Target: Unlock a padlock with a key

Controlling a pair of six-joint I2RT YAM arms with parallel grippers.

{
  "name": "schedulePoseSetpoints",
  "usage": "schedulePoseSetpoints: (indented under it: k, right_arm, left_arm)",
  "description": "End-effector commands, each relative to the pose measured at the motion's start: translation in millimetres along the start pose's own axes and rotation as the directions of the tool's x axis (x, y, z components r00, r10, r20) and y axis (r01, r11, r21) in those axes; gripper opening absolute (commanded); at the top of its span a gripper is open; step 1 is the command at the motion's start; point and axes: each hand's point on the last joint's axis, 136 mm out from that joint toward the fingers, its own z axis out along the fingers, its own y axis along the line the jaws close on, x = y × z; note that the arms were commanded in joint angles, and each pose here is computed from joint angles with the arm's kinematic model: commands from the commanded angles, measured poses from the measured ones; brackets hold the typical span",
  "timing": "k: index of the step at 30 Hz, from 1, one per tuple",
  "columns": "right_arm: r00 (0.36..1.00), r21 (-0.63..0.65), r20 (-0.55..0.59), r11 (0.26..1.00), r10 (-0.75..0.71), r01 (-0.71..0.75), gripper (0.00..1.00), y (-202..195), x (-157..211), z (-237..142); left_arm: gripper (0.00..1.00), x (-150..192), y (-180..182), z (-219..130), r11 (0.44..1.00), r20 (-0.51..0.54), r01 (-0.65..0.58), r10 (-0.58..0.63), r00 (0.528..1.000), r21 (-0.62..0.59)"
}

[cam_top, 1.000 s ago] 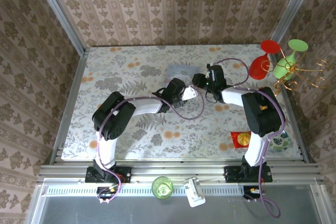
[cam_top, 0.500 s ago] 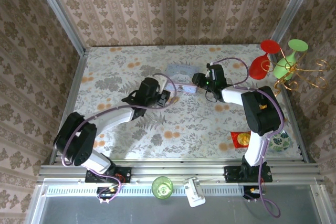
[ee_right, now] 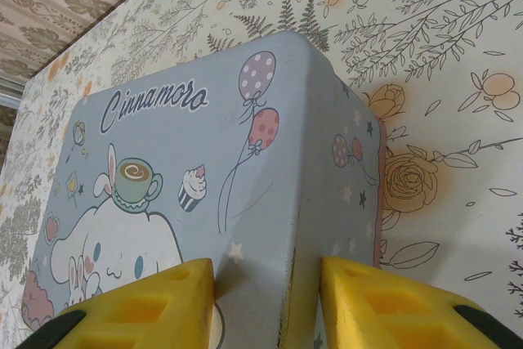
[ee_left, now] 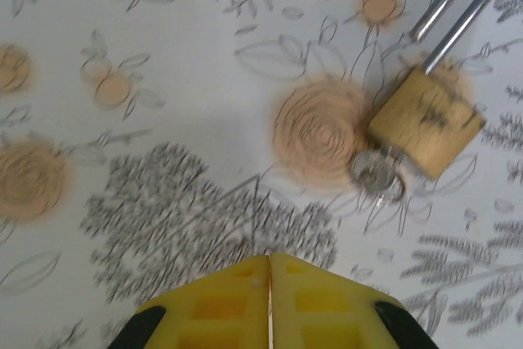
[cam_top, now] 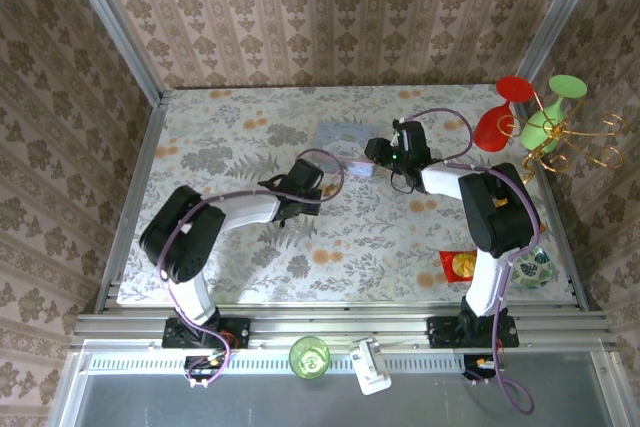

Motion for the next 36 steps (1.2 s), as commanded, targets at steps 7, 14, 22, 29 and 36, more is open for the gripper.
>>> schedulePoseSetpoints:
  k: [7,14,22,29,36]
  right_arm:
    - [0.994,0.087,-0.11,0.996,0.001,0.009,0.38,-23.5,28.5,4.5]
    - [0.994,0.085,-0.113,0.996,0.007,0.003,0.37,-26.5,33.0,5.0]
    - [0.993,0.082,-0.118,0.997,0.004,0.006,0.37,-28.2,35.6,4.9]
    - [0.992,0.075,-0.13,0.997,-0.001,0.01,0.37,-29.0,39.8,5.0]
    - [0.989,0.076,-0.146,0.997,0.005,0.006,0.36,-32.8,44.7,7.4]
  left_arm:
    - [0.08,-10.4,-27.1,13.7,0.998,0.007,-0.038,0.038,0.999,0.044]
    - [0.07,-0.2,-28.3,34.7,0.999,-0.022,0.023,-0.022,1.0,0.044]
    - [0.07,-16.4,-25.3,57.4,0.999,0.025,0.033,-0.034,0.999,0.022]
    - [0.07,-47.1,-42.3,61.7,1.0,0.091,-0.011,0.009,0.996,0.019]
    - [0.06,-77.8,-31.5,58.9,1.0,0.183,0.015,-0.013,0.983,-0.01]
